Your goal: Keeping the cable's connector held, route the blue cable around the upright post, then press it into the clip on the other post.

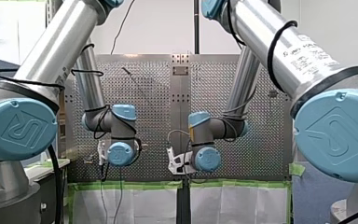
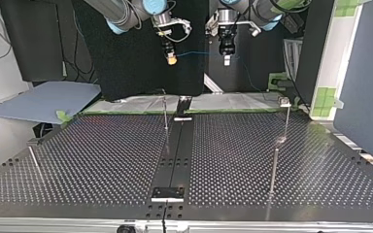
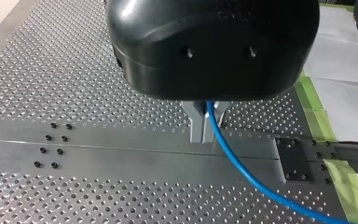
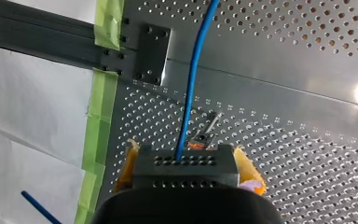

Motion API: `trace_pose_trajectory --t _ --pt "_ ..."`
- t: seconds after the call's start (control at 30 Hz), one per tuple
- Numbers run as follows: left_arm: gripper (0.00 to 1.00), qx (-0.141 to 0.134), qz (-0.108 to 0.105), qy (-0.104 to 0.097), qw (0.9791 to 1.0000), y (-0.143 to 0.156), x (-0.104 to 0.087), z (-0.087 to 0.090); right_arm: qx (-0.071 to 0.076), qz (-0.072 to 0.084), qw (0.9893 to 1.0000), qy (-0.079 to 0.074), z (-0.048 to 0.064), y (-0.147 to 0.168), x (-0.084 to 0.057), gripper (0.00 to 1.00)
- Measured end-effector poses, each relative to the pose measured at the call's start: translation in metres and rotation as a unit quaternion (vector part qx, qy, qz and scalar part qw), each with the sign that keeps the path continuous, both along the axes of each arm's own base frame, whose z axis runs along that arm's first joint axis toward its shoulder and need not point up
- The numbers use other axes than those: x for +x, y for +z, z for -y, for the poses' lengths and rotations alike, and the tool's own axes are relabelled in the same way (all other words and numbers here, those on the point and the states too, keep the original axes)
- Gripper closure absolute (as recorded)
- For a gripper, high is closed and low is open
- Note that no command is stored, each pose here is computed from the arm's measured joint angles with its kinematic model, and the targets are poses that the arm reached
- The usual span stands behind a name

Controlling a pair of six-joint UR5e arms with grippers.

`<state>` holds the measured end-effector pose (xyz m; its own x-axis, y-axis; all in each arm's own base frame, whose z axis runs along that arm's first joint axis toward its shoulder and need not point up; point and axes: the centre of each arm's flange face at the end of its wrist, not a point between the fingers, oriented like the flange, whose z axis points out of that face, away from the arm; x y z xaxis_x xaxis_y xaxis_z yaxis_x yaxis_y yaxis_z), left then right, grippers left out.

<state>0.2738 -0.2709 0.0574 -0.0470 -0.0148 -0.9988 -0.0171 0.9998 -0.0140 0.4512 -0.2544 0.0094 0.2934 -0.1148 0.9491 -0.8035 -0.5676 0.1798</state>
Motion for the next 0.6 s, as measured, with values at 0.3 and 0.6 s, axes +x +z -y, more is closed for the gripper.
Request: trace_pose_trajectory --t 0.3,0.6 --pt "1.00 -0.012 0.006 -0.006 0.9999 0.021 -0.010 0.009 -0.009 0.030 0.9995 -0.004 0.006 0.022 0.009 1.00" --pt "1.00 -0.044 0.030 -0.010 0.9985 0.052 -0.004 0.010 -0.008 0.070 0.9974 0.011 0.005 0.063 0.019 1.00"
